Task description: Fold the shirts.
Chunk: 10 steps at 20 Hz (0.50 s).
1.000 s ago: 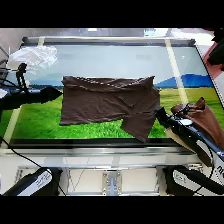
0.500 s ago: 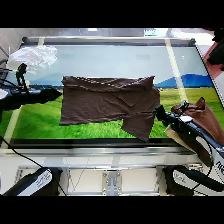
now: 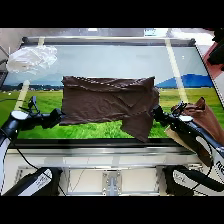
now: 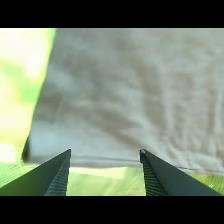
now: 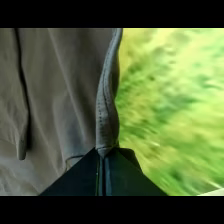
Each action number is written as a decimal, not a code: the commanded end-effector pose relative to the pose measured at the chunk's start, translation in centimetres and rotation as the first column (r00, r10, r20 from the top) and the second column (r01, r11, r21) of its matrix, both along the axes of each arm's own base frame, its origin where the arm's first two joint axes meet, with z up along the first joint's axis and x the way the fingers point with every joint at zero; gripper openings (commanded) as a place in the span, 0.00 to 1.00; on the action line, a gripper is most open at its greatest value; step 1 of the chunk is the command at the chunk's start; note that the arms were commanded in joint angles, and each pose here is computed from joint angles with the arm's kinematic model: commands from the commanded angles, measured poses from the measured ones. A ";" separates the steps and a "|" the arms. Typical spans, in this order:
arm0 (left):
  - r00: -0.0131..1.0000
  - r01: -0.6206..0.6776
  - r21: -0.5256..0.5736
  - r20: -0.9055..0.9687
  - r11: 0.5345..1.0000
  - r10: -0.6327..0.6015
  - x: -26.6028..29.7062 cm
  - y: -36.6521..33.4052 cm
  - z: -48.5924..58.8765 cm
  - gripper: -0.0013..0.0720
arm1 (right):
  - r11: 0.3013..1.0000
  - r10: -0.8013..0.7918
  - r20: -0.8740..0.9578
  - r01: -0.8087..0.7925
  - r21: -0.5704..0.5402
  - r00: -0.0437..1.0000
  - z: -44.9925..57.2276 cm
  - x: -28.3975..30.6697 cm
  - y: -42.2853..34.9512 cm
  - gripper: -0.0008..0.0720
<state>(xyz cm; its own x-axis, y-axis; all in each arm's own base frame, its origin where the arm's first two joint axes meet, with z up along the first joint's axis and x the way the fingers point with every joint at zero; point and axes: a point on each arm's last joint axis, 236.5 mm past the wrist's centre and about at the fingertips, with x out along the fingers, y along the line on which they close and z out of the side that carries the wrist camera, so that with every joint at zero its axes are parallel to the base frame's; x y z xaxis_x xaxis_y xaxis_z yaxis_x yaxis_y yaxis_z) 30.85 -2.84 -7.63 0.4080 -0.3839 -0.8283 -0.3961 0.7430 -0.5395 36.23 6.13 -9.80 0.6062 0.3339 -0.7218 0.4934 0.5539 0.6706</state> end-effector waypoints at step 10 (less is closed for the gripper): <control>0.973 -0.225 -0.017 -0.050 0.974 0.224 -0.2 1.5 -1.8 0.66 | 1.000 0.027 0.003 -0.027 0.004 1.000 0.1 -0.1 0.5 0.05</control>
<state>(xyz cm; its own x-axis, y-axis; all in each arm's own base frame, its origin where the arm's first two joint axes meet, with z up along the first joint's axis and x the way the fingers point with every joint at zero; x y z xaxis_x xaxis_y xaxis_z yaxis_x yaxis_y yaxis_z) 29.44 -2.58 -9.51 0.3943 -0.3596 -0.8457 -0.5452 0.6493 -0.5303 36.05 6.54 -9.75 0.5988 0.3510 -0.7199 0.4787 0.5637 0.6731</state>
